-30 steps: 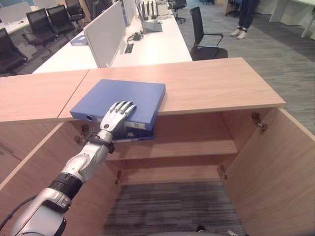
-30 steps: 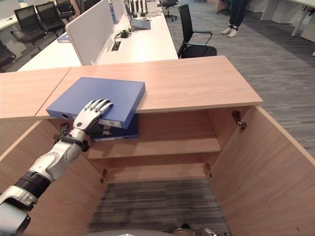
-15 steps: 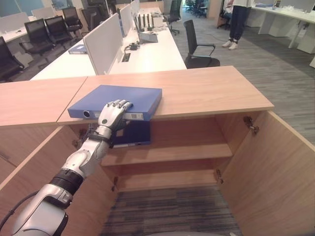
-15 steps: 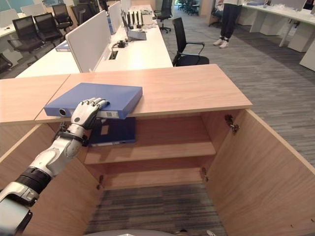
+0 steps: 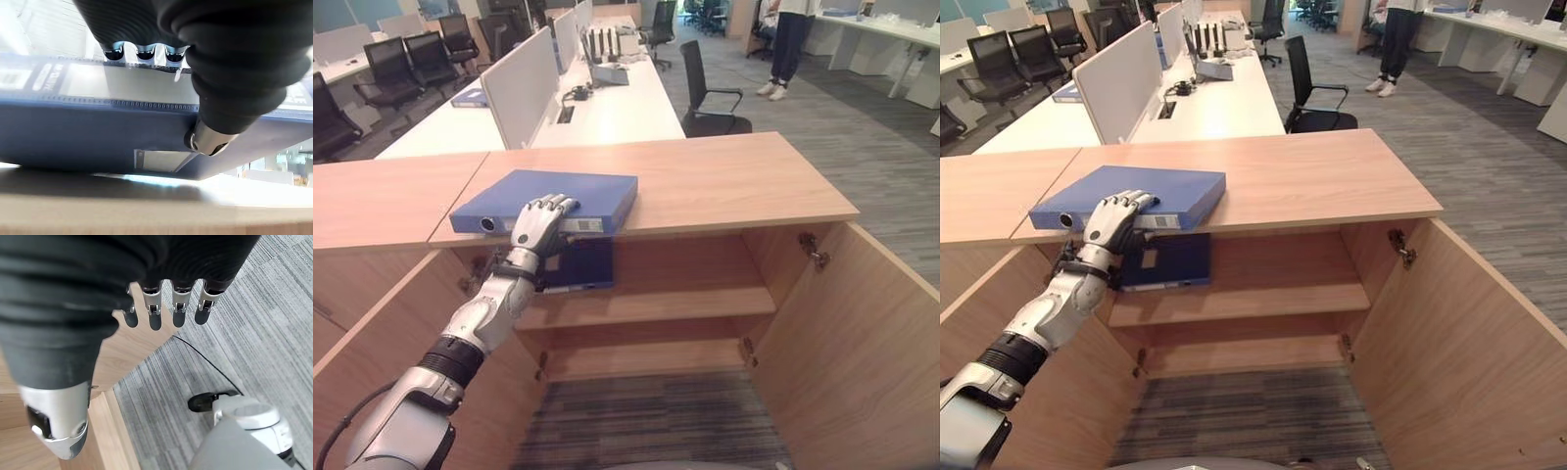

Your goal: Put the empty folder in the office cabinet

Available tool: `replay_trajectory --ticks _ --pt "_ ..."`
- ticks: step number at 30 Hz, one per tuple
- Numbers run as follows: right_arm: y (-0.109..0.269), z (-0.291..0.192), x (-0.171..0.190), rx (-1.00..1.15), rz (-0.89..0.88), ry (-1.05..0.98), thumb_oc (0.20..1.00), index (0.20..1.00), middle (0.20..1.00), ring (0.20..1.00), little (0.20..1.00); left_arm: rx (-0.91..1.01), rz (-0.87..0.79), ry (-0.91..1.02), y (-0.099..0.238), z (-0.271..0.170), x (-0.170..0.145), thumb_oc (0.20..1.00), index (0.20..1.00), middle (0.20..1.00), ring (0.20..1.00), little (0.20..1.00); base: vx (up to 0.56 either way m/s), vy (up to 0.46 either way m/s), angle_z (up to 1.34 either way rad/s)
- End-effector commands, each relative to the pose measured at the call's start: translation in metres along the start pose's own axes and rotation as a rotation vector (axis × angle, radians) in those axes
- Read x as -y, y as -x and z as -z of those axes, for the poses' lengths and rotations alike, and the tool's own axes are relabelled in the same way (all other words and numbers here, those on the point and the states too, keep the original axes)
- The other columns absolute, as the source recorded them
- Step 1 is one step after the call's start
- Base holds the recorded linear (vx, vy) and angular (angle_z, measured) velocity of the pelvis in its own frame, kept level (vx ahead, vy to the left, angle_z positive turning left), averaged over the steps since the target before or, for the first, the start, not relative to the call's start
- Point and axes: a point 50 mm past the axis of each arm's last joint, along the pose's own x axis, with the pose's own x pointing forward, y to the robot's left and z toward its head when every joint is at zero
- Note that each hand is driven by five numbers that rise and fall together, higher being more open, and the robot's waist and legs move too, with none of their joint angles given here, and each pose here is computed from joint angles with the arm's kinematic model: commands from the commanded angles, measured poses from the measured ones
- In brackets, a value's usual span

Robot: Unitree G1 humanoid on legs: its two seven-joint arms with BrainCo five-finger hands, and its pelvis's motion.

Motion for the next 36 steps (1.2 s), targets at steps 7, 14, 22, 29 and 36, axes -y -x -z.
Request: replay_trajectory --ticks 7,14,22,29,36 --pt "-0.003 -0.019 -0.023 0.036 -0.055 -0.008 1.000 1.000 1.000 1.000 1.000 0.201 -0.373 0.107 -0.037 -0.037 -0.087 0.200 0.200 0.200 0.200 0.200 0.00 0.000 0.00" --pt "-0.002 -0.020 -0.032 0.035 -0.081 0.001 1.000 1.000 1.000 1.000 1.000 0.363 -0.556 0.182 -0.030 -0.067 -0.127 0.200 0.200 0.200 0.200 0.200 0.00 -0.005 0.04" --pt "-0.001 -0.021 -0.041 0.046 -0.106 0.005 1.000 1.000 1.000 1.000 1.000 0.492 -0.684 0.260 -0.018 -0.089 -0.155 0.200 0.200 0.200 0.200 0.200 0.00 -0.012 0.04" --pt "0.000 -0.024 -0.048 0.059 -0.134 -0.003 1.000 1.000 1.000 1.000 1.000 0.516 -0.741 0.423 -0.007 -0.091 -0.165 0.200 0.200 0.200 0.200 0.200 0.00 -0.009 0.02" --pt "0.000 -0.033 -0.051 0.090 -0.156 0.000 1.000 1.000 1.000 1.000 1.000 0.506 -0.737 0.912 0.015 -0.076 -0.163 0.200 0.200 0.200 0.200 0.200 -0.03 -0.020 0.05"
